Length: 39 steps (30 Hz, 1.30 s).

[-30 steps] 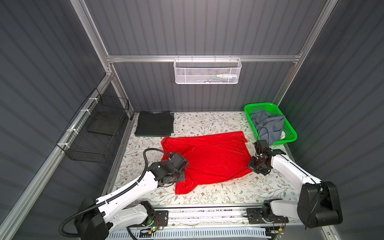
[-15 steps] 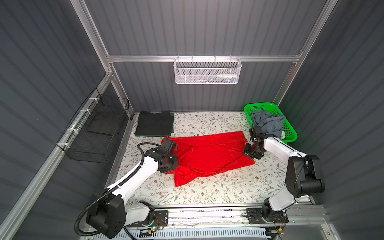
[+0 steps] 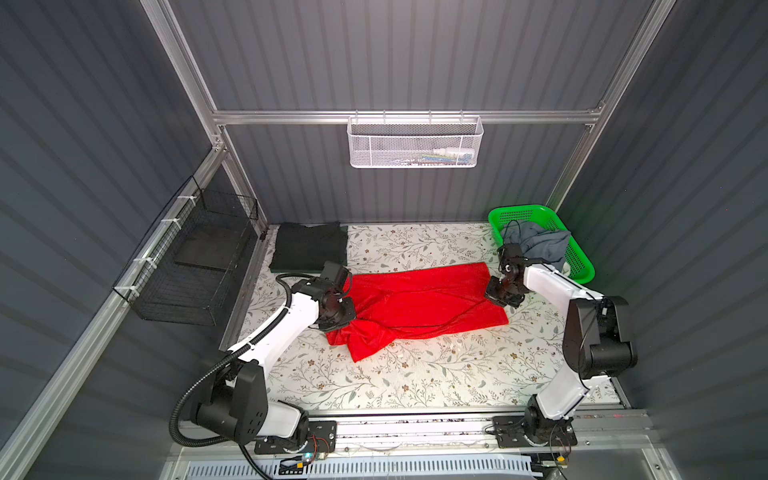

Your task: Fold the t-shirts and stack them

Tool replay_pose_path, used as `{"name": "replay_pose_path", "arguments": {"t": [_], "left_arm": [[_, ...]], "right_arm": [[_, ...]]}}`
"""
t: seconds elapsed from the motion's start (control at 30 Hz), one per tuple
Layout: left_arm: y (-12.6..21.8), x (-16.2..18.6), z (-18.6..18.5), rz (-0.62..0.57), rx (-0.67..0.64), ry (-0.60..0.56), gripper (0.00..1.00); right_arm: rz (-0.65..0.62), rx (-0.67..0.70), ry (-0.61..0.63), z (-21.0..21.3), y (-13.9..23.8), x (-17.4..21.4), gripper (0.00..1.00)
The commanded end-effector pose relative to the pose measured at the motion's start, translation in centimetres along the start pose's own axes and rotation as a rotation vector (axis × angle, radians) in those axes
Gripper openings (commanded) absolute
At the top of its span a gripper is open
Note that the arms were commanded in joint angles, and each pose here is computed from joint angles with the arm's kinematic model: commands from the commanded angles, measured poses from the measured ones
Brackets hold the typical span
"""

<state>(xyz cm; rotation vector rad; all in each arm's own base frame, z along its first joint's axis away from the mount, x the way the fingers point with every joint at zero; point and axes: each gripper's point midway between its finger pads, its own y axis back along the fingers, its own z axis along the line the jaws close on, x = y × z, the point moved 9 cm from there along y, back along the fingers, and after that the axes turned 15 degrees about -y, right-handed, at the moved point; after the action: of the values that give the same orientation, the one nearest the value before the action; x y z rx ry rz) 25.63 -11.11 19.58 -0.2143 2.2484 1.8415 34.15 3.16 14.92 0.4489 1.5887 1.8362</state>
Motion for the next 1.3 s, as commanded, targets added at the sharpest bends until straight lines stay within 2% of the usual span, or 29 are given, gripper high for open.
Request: {"name": "replay_pose_path", "arguments": {"t": [0.0, 0.27, 0.57, 0.6, 0.63, 0.67, 0.7, 0.77, 0.8, 0.9, 0.93, 1.03, 1.13, 1.27], "left_arm": [[0.5, -0.9, 0.2, 0.018, 0.001, -0.031, 0.00], [-1.2, -2.6, 1.7, 0.050, -0.012, -0.028, 0.00], [-3.2, -4.9, 2.5, -0.001, -0.029, 0.007, 0.00], [-3.4, -5.3, 2.6, -0.016, -0.038, 0.009, 0.00], [-3.5, -5.7, 2.9, -0.040, -0.069, 0.015, 0.00], [-3.7, -6.2, 3.3, -0.057, -0.102, 0.025, 0.02], [-3.7, -6.6, 3.6, -0.076, -0.125, 0.030, 0.10], [-3.4, -7.4, 3.6, -0.123, -0.150, 0.035, 0.52], [-3.0, -7.8, 3.6, -0.148, -0.158, 0.037, 0.66], [-0.9, -8.2, 3.8, -0.247, -0.198, 0.038, 0.90], [-0.1, -8.2, 3.9, -0.284, -0.214, 0.035, 0.95], [1.8, -7.5, 4.3, -0.333, -0.278, 0.017, 0.99], [2.8, -6.4, 4.8, -0.344, -0.311, 0.014, 1.00], [3.7, -4.7, 5.2, -0.379, -0.321, 0.047, 1.00]], "right_arm": [[-0.017, -0.002, 0.008, 0.3, 0.4, -0.6, 0.00], [-0.001, 0.004, 0.022, 1.0, -0.6, -1.4, 0.00], [0.009, 0.016, 0.020, 2.0, -1.9, -2.4, 0.00], [0.015, 0.016, 0.021, 2.1, -2.0, -2.4, 0.09], [0.017, 0.014, 0.025, 2.2, -2.0, -2.4, 0.28], [0.016, 0.000, 0.028, 2.3, -1.8, -2.3, 0.41], [0.016, -0.013, 0.028, 2.3, -1.7, -2.1, 0.48], [0.007, -0.040, 0.029, 2.4, -0.6, -1.5, 0.66], [-0.008, -0.045, 0.037, 2.5, 0.1, -1.1, 0.72], [-0.042, -0.058, 0.093, 3.2, 2.4, 1.0, 0.80], [-0.038, -0.073, 0.113, 3.6, 3.0, 2.1, 0.80], [-0.001, -0.130, 0.190, 5.4, 4.3, 5.6, 0.80], [0.080, -0.186, 0.236, 7.0, 4.2, 8.9, 0.81], [0.178, -0.252, 0.358, 10.1, 3.4, 13.8, 0.81]]}}
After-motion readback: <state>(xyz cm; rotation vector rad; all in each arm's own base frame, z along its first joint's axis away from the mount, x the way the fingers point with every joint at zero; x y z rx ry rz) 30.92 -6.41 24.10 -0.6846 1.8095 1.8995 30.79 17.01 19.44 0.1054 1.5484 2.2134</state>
